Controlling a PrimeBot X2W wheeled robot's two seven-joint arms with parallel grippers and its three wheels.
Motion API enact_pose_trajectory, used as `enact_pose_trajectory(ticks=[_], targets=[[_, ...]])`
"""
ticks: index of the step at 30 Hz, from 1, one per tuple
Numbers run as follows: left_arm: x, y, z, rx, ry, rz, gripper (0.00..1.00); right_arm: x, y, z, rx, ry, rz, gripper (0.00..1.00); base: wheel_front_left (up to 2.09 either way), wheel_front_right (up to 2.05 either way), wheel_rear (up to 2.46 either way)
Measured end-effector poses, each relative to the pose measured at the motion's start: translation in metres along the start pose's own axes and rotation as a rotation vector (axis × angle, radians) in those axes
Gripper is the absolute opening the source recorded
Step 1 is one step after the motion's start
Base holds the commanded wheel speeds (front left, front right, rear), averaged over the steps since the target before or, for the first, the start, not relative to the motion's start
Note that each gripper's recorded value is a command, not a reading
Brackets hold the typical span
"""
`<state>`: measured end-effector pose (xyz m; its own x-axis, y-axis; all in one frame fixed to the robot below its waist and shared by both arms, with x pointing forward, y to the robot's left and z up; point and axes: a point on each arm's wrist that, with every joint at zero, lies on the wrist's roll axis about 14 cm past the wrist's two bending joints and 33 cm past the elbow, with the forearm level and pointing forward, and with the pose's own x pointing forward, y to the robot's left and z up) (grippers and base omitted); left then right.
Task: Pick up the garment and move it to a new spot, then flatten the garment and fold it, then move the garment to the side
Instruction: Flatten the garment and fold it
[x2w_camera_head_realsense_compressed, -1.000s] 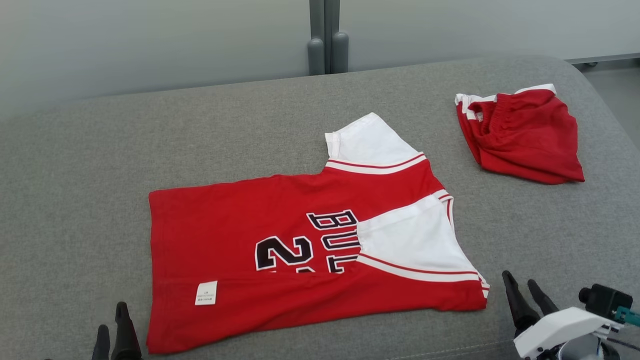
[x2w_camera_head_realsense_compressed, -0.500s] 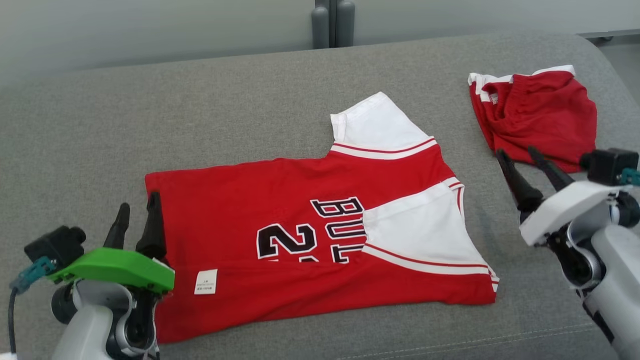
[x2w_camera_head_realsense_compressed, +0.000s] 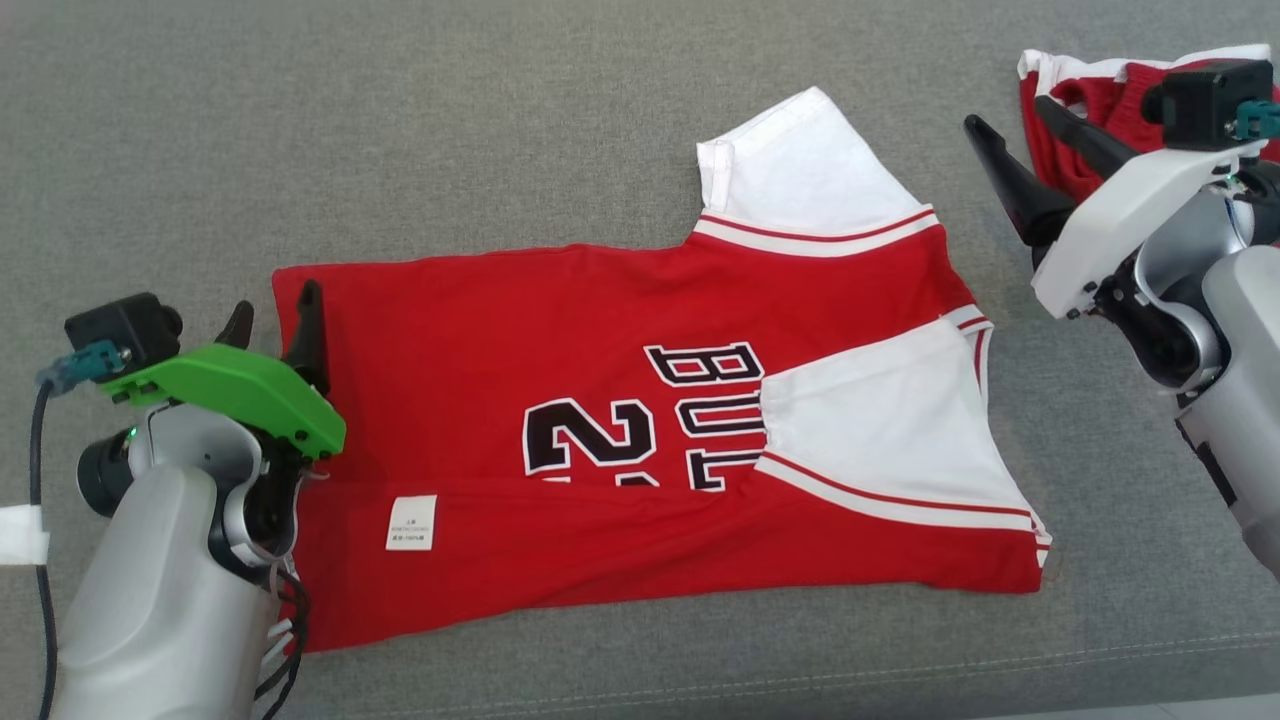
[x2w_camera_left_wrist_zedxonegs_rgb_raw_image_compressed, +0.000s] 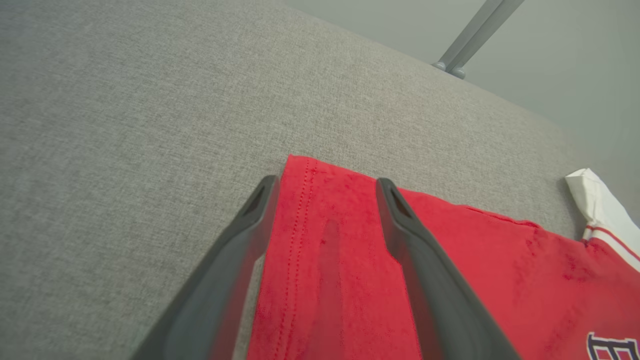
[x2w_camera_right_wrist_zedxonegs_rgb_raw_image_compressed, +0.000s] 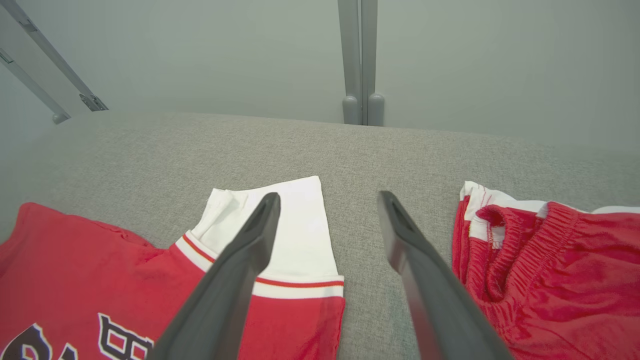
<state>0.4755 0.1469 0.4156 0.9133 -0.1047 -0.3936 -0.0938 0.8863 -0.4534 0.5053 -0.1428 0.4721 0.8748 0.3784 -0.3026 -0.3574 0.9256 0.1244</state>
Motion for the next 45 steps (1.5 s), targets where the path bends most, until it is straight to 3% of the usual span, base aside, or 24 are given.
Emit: enact_pose_trajectory(ticks=[15, 16, 17, 18, 19, 20, 21, 45], targets=[[0.042, 0.018, -0.026, 0.022, 0.092, 0.089, 1.00, 0.069, 0.004, -0.033, -0.035, 0.169, 0.050, 1.00, 0.00, 0.00, 0.00], [0.042, 0.020, -0.025, 0.021, 0.093, 0.093, 0.95, 0.072, 0.005, -0.036, -0.041, 0.180, 0.054, 1.00, 0.00, 0.00, 0.00], [0.042, 0.019, -0.024, 0.024, 0.091, 0.094, 0.75, 0.074, 0.006, -0.038, -0.042, 0.186, 0.056, 1.00, 0.00, 0.00, 0.00], [0.043, 0.018, -0.024, 0.025, 0.090, 0.091, 0.47, 0.076, 0.006, -0.040, -0.042, 0.194, 0.055, 1.00, 0.00, 0.00, 0.00], [0.043, 0.016, -0.023, 0.029, 0.085, 0.086, 0.36, 0.077, 0.005, -0.043, -0.042, 0.205, 0.053, 1.00, 0.00, 0.00, 0.00], [0.043, 0.011, -0.021, 0.028, 0.074, 0.078, 0.09, 0.079, 0.004, -0.052, -0.040, 0.235, 0.050, 1.00, 0.00, 0.00, 0.00], [0.042, 0.009, -0.020, 0.026, 0.068, 0.074, 0.00, 0.081, 0.004, -0.055, -0.043, 0.249, 0.049, 1.00, 0.00, 0.00, 0.00], [0.021, 0.007, 0.004, 0.010, -0.058, 0.009, 0.00, 0.141, 0.022, -0.083, -0.049, 0.359, 0.045, 1.00, 0.00, 0.00, 0.00]])
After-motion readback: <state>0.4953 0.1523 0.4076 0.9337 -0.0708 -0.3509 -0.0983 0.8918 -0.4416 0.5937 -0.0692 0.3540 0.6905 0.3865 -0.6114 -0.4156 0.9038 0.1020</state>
